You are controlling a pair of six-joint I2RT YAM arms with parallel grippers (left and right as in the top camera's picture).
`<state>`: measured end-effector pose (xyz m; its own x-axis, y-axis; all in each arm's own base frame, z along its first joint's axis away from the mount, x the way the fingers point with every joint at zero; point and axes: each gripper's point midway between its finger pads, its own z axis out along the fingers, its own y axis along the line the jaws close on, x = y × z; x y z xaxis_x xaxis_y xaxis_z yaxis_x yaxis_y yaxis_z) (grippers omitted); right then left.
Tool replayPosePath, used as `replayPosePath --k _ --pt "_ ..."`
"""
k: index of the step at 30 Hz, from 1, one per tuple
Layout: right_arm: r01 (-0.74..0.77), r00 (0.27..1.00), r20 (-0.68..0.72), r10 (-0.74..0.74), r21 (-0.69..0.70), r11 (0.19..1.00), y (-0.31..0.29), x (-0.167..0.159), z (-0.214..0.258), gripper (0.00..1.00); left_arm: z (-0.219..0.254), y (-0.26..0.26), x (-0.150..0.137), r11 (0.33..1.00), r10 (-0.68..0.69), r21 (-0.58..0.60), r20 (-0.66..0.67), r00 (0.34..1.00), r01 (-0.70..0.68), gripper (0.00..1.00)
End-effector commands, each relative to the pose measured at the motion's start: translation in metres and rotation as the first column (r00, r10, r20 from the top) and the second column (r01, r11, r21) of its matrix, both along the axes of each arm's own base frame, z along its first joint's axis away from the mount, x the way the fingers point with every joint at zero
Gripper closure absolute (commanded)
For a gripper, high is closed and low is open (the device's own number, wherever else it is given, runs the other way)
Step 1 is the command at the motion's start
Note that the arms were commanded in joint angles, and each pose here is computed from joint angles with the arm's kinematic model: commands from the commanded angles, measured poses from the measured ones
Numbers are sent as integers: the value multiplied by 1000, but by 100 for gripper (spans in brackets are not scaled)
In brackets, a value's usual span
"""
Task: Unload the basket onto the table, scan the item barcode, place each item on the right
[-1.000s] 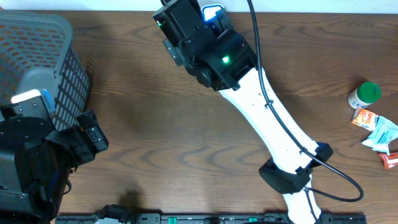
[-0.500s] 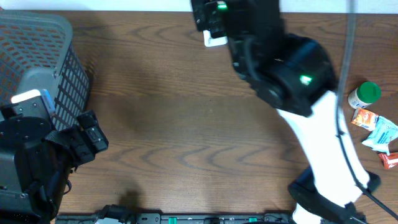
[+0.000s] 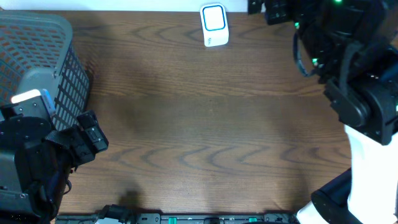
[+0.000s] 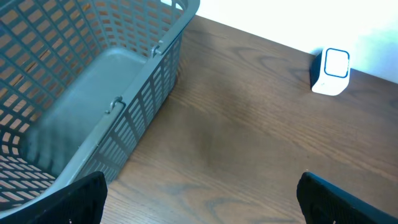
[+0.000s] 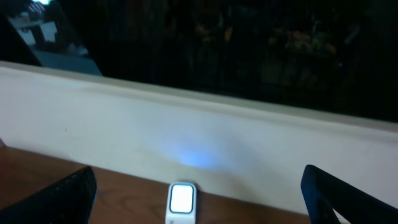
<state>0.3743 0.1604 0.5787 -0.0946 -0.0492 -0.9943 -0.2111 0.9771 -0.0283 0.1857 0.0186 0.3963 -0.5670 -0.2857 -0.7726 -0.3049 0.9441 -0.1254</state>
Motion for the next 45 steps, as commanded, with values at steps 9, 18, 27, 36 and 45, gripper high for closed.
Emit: replayPosePath --k 9,18,27,36,45 --pt "-108 983 136 121 -98 989 -17 -39 41 1 -3 3 1 1000 23 6 -11 1000 -23 2" --pt "-151 978 131 164 -104 983 -27 -46 41 1 -3 3 1 1000 23 6 -11 1000 -23 2" --pt "-125 978 156 140 -101 987 -55 -52 40 1 -3 3 1 1000 23 6 -11 1000 -23 2" --pt "-107 971 206 122 -81 991 -68 -74 4 1 -3 3 1 1000 23 6 -11 1000 -23 2" --pt "-69 943 323 76 -34 997 -89 -113 -61 1 -3 3 1 1000 23 6 -11 1000 -23 2"
